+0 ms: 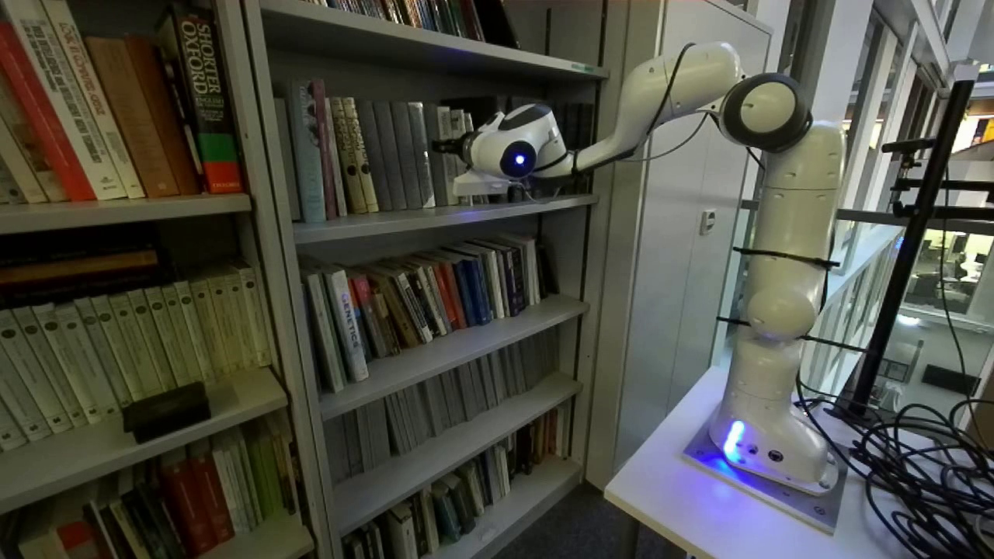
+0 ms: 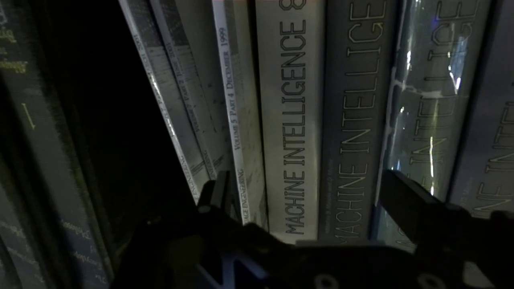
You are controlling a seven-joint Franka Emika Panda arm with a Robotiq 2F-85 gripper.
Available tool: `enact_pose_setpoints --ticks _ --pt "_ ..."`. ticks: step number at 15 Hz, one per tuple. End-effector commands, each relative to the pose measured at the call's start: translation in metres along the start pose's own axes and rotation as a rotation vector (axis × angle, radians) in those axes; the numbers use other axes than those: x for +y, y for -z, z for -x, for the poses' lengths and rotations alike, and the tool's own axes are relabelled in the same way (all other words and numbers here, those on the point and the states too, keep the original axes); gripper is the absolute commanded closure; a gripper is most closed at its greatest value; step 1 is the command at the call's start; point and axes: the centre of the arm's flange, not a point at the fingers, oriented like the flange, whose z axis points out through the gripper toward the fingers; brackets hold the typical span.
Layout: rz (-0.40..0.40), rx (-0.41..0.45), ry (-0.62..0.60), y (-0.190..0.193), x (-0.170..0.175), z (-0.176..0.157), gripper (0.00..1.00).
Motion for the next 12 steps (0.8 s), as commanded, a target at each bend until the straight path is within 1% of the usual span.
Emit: enact_pose_setpoints --ticks 1,12 --pt "0.003 0.048 -0.009 -0.0170 -0.0045 -0.0040 0.00" --pt "0.012 0.059 -0.015 -0.0261 0.0003 -0.0083 0.00"
